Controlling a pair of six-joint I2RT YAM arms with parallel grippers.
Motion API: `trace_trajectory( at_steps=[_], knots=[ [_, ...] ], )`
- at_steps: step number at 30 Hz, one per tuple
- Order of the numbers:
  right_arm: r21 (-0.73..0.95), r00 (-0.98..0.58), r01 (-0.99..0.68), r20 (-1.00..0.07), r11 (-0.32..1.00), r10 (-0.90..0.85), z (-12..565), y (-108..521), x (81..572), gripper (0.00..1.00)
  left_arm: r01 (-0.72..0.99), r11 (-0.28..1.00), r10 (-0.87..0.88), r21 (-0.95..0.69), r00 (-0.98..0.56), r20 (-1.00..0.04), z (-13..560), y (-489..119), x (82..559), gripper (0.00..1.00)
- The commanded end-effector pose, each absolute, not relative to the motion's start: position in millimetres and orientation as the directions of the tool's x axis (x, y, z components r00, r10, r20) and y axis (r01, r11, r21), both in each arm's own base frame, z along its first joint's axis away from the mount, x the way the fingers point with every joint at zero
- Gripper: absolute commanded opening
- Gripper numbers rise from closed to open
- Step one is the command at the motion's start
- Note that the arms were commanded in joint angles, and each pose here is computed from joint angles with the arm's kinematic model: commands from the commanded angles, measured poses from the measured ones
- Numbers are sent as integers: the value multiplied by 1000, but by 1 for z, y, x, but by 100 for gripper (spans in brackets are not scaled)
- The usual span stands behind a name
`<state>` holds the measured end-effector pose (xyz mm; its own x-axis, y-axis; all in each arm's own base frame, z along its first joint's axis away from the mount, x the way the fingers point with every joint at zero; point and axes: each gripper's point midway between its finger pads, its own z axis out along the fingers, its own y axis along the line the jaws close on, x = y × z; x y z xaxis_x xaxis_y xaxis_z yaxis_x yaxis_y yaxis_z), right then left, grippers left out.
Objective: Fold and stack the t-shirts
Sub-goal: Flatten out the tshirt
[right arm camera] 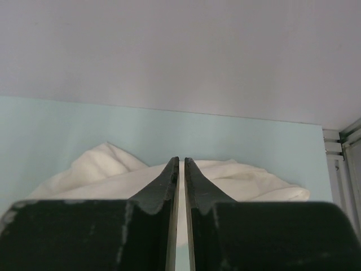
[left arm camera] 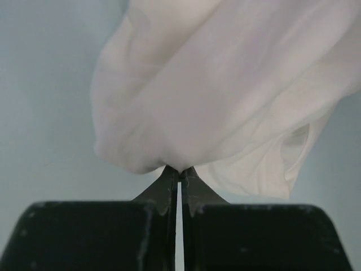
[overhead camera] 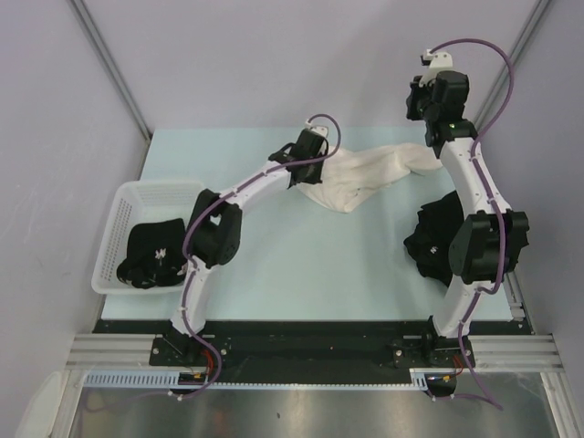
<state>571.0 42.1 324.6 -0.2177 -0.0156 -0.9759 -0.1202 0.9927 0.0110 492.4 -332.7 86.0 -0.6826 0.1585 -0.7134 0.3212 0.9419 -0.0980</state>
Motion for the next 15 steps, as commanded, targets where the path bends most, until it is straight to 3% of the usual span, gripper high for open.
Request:
trace_trajectory(
  at_steps=[1, 15],
  knots=[
    [14, -112, -180, -994, 984, -7, 370, 73, 562, 12, 274, 958, 62, -88, -498, -865, 221, -298, 516, 0],
    [15, -91, -291, -996, 957, -11, 385, 135, 548, 13, 81, 997, 10, -15, -297, -955, 367, -182, 493, 0]
  ],
)
